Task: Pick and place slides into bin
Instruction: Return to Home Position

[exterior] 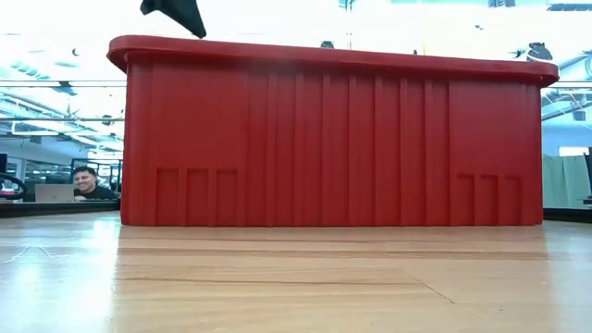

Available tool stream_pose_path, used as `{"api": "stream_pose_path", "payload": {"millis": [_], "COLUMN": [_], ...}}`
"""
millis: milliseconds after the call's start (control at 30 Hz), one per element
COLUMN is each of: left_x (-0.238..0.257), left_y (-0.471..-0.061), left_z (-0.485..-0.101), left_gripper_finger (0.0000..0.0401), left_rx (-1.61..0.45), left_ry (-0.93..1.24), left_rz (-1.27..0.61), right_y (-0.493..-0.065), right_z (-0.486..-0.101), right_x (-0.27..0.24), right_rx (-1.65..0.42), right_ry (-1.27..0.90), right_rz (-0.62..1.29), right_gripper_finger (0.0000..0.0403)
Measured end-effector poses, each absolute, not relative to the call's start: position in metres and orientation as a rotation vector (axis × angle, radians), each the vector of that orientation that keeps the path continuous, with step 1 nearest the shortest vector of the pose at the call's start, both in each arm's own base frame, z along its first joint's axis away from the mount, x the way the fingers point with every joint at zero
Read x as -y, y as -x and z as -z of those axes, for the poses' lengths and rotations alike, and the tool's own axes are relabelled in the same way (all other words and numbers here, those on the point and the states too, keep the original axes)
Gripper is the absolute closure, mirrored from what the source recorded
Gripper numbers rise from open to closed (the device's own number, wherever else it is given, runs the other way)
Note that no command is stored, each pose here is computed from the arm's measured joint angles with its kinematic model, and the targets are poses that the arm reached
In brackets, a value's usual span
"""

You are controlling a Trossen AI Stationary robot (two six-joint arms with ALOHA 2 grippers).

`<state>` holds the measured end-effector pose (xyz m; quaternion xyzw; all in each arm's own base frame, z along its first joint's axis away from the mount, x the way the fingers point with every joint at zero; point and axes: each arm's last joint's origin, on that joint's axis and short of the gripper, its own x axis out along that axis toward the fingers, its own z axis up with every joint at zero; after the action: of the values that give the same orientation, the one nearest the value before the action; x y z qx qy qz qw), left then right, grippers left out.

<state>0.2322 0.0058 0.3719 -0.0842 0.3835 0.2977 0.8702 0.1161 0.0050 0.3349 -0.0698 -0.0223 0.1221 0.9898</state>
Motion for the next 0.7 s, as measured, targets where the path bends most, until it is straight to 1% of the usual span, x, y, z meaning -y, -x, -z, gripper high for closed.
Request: {"api": "stream_pose_path", "payload": {"millis": [67,200,367,433,600,700], "left_x": [0.001,0.015,0.029,0.033,0.037,0.037], "left_y": [-0.223,-0.205,-0.179,-0.169,-0.145,-0.134], "left_z": [-0.377,-0.381,-0.373,-0.366,-0.351,-0.343], "left_gripper_finger": [0.0393,0.0399,0.0399,0.04,0.04,0.0398], "left_rx": [-0.754,-0.697,-0.6,-0.557,-0.407,-0.332], "left_ry": [0.155,0.113,0.122,0.132,0.158,0.159], "left_rz": [-0.62,-0.54,-0.426,-0.383,-0.276,-0.221], "right_y": [-0.111,-0.103,-0.094,-0.09,-0.083,-0.082], "right_z": [-0.338,-0.339,-0.336,-0.334,-0.318,-0.307], "right_x": [-0.007,-0.011,-0.016,-0.017,-0.017,-0.019], "right_rx": [0.066,0.068,0.035,0.027,0.02,0.054], "right_ry": [0.107,0.053,0.016,0.041,0.085,0.092], "right_rz": [-0.303,-0.462,-0.647,-0.686,-0.693,-0.763], "right_gripper_finger": [0.0398,0.0401,0.0402,0.0402,0.0402,0.0403]}}
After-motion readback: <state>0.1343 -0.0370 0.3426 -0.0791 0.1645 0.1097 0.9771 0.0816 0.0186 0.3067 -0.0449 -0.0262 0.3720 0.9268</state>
